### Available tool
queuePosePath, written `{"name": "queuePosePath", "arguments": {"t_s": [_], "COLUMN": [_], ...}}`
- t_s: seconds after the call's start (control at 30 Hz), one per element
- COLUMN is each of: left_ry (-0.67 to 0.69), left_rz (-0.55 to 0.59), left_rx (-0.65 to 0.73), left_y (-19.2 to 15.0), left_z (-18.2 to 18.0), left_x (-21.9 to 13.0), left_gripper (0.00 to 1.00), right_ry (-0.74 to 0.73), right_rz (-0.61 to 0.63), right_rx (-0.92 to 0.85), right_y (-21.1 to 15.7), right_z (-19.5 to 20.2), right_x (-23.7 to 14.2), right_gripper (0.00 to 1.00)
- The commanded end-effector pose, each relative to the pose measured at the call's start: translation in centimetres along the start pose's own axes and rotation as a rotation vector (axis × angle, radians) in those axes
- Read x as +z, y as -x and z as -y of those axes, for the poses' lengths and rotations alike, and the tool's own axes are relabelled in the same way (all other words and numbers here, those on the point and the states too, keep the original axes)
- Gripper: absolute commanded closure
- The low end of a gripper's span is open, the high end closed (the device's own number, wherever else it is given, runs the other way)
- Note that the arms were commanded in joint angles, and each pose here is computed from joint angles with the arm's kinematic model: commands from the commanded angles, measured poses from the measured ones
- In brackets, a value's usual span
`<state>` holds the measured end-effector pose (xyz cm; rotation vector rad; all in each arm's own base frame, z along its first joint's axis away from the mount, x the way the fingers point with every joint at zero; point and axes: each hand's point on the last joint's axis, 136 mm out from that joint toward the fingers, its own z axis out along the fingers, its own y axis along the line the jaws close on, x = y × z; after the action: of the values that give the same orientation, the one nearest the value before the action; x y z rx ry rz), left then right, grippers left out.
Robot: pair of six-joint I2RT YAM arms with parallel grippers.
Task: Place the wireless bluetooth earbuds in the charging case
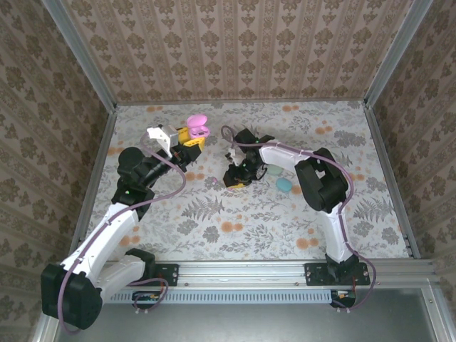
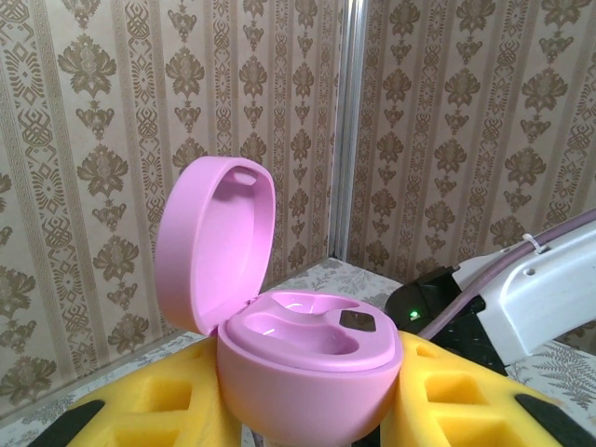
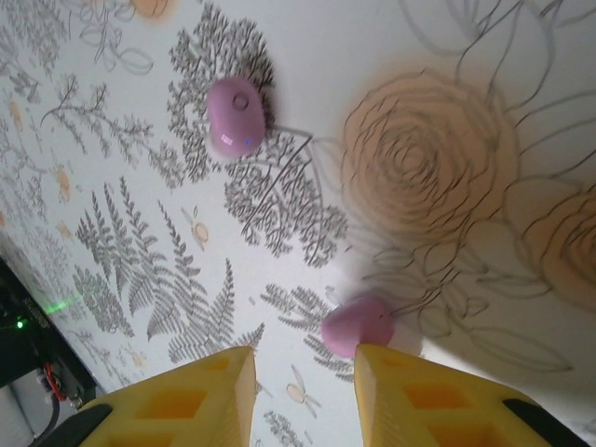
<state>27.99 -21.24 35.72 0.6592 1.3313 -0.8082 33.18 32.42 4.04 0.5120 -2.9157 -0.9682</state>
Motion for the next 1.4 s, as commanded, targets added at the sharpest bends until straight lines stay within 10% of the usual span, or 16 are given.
{"name": "queuePosePath", "arguments": {"t_s": [0.0,0.57,1.37], "left_ry": [-0.016,-0.015,-0.016], "left_rz": [0.041,0.041,0.031], "left_rx": [0.033,0.043,0.037], "left_y": [1.7,1.9,1.6], "left_z": [0.4,0.5,0.5], "left_x": [0.1,0.0,0.2], "left_gripper": [0.68,0.68,0.68], "right_ry": [0.03,-0.183,-0.245], "right_rz": [-0.034,0.081,-0.077], "right_rx": [-0.018,-0.148,-0.241], "right_y": [-1.8,3.2,-3.8], "right_z": [-1.7,0.1,0.9], "right_x": [-0.7,-1.2,1.6], "right_gripper": [0.64,0.57,0.58]}}
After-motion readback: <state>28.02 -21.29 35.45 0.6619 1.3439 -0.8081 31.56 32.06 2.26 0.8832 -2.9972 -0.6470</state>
